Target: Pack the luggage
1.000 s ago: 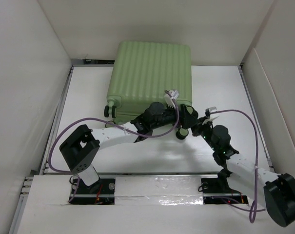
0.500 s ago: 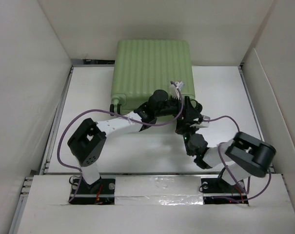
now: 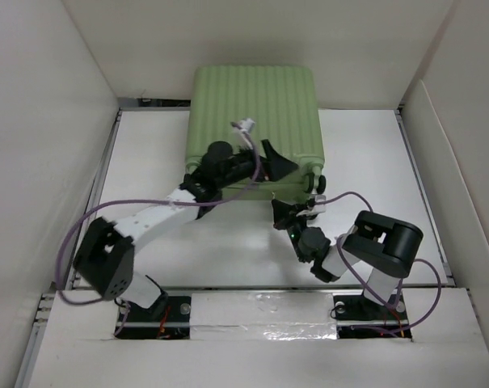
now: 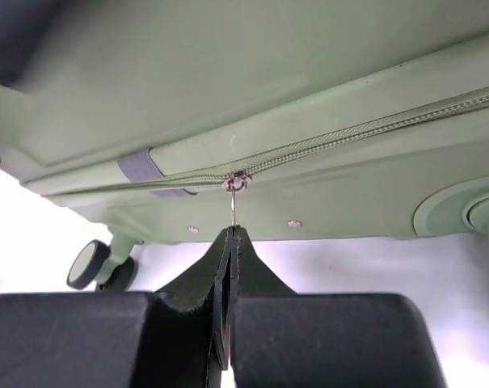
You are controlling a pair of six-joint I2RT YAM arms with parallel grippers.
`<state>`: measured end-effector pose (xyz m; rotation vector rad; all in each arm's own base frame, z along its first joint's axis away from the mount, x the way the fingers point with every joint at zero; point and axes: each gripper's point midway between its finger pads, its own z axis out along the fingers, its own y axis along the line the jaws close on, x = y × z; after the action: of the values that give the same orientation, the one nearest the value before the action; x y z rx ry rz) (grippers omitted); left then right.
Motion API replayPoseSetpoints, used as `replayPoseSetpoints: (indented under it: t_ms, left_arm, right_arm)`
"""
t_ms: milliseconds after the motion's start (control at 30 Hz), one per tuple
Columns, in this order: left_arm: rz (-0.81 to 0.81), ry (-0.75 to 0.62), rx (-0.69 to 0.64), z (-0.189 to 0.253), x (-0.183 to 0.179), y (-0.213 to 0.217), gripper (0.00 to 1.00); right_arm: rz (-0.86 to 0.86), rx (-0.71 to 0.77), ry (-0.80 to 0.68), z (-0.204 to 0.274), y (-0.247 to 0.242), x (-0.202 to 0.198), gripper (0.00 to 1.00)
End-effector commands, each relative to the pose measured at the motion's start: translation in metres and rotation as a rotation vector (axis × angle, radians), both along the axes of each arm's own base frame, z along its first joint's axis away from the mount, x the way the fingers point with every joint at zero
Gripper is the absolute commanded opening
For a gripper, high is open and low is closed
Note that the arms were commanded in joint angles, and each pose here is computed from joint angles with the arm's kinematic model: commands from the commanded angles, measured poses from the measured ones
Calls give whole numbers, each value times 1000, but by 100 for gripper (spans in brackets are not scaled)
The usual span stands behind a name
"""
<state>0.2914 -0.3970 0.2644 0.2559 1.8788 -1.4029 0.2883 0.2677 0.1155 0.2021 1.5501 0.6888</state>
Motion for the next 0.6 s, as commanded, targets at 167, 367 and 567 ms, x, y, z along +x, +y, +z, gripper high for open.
replayPoseSetpoints:
  t_ms: [167,367,567]
  left_arm:
    - [483,-169,-34,59,2,156,95]
    - [852,-59,157,24,-15,253,62]
    - [968,55,362,-20,-27,306,84]
  right_arm:
    - [217,99,-100,25,13,-57,0]
    - [256,87,-82,28,7,-69,2]
    - [239,-28,-8,17,11,-69,50]
